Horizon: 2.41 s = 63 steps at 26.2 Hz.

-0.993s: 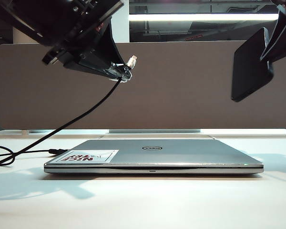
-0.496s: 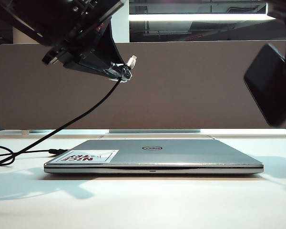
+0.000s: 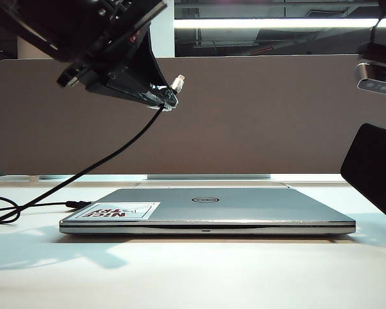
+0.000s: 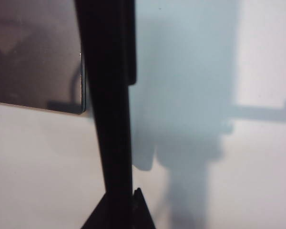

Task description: Pick up the charging cable and the phone, plug the charging cable into the charging port on the phone, and finally place them back on the table.

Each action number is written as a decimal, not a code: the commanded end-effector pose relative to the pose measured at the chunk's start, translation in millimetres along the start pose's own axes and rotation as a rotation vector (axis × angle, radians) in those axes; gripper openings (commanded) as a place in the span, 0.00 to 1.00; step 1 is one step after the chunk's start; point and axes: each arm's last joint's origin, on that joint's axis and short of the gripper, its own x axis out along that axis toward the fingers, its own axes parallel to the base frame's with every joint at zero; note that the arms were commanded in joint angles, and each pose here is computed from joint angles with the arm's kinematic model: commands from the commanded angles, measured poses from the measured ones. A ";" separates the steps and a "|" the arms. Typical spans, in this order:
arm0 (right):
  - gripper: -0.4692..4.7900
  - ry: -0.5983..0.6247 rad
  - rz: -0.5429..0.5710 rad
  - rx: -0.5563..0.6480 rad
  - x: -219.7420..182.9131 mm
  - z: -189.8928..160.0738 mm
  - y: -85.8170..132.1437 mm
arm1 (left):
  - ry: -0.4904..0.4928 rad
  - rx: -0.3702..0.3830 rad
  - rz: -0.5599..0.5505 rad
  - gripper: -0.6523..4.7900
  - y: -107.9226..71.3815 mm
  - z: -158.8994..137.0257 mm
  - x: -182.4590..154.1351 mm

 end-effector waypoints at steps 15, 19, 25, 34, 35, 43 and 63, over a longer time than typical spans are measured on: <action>0.08 0.046 -0.052 -0.093 23.7 12.5 20.2 | -0.029 0.006 -0.005 0.11 -0.9 4.3 -1.1; 0.08 0.019 -0.041 -0.097 24.0 15.2 20.9 | -0.031 0.006 -0.005 0.11 -0.9 4.5 -1.1; 0.09 0.009 -0.039 -0.098 24.4 16.5 21.1 | -0.031 0.006 -0.005 0.11 -0.9 4.5 -1.1; 0.22 0.049 -0.021 -0.101 36.0 20.7 21.2 | -0.031 0.006 -0.005 0.11 -0.9 4.5 -1.1; 0.22 0.053 -0.022 -0.101 37.5 21.3 21.2 | -0.031 0.005 -0.005 0.11 -0.9 4.5 -1.1; 0.33 0.019 -0.018 -0.108 46.0 29.7 21.6 | -0.031 0.006 -0.005 0.11 -0.9 4.5 -1.1; 0.09 -0.019 0.004 -0.131 55.6 44.0 23.2 | -0.038 0.006 -0.006 0.11 -1.0 5.2 -1.2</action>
